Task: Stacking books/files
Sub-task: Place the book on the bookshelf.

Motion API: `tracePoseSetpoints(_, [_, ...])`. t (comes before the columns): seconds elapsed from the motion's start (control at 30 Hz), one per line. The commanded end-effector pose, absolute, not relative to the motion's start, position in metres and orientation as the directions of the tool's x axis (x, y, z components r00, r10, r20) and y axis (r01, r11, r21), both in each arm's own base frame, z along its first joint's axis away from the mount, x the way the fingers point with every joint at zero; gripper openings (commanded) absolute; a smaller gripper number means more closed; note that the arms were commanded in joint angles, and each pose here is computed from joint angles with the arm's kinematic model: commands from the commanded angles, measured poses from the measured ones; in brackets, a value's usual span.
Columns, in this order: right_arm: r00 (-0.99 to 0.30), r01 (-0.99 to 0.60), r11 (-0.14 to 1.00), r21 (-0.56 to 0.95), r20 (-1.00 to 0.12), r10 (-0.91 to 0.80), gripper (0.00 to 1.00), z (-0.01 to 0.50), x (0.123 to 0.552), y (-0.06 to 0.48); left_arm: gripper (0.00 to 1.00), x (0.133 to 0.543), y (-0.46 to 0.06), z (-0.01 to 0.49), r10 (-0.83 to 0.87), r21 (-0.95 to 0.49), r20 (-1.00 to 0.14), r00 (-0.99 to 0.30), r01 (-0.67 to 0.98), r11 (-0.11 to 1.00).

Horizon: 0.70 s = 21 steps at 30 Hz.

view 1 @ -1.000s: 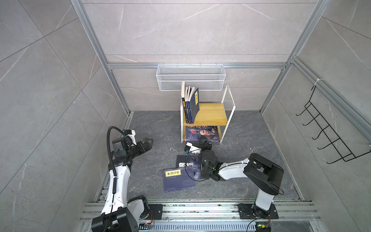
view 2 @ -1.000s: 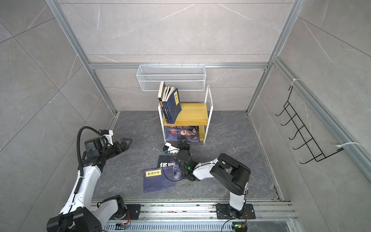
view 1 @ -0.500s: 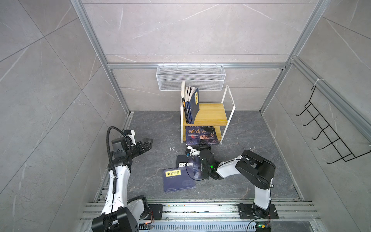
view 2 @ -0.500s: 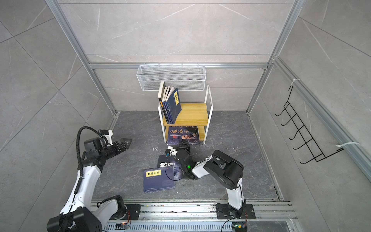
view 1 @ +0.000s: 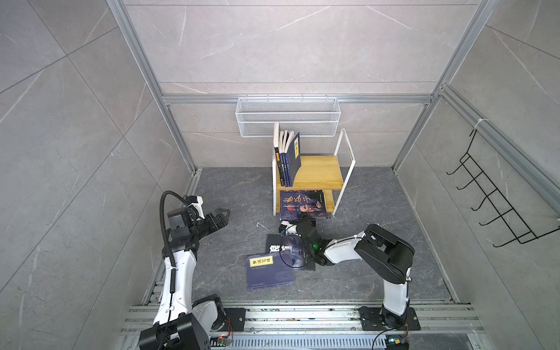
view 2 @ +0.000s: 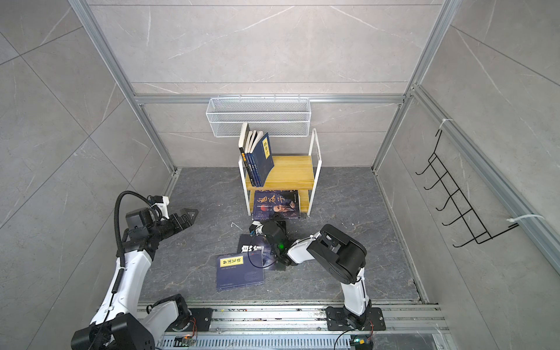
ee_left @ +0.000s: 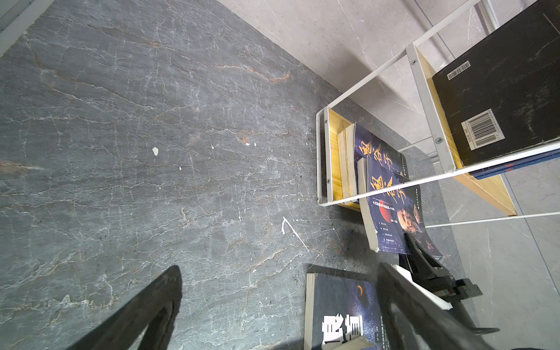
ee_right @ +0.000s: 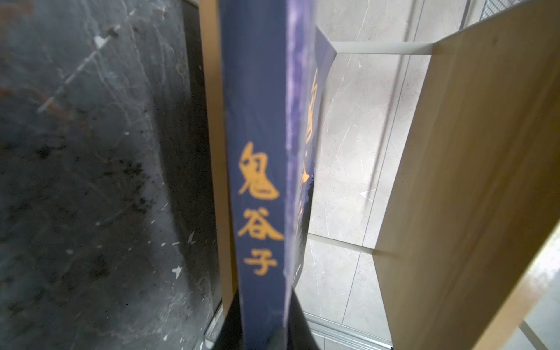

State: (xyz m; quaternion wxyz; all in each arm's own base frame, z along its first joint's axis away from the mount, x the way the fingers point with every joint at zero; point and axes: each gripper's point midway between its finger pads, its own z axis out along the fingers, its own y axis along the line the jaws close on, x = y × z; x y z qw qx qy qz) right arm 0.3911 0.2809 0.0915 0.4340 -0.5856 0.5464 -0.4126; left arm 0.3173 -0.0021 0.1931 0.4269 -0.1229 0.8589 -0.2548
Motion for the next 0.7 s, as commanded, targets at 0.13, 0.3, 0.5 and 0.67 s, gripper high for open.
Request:
tracePoseSetpoints(0.13, [0.055,-0.301,-0.005,-0.954,-0.013,-0.998,0.00,0.098,0.414,0.286,1.00,0.318,-0.001,0.209,-0.409,-0.522,-0.708,-0.575,0.038,0.852])
tracePoseSetpoints(0.3, [0.054,-0.329,-0.009,-0.944,-0.009,-0.998,0.00,0.093,0.427,0.286,1.00,0.317,-0.002,0.206,-0.413,-0.528,-0.706,-0.575,0.040,0.848])
tracePoseSetpoints(0.5, [0.106,-0.407,-0.033,-0.913,-0.012,-0.994,0.19,0.086,0.427,0.296,1.00,0.317,-0.001,0.205,-0.410,-0.522,-0.714,-0.568,0.041,0.852])
tracePoseSetpoints(0.67, [0.134,-0.508,-0.074,-0.858,0.006,-0.991,0.48,0.090,0.414,0.291,1.00,0.316,0.000,0.207,-0.414,-0.523,-0.714,-0.565,0.036,0.851])
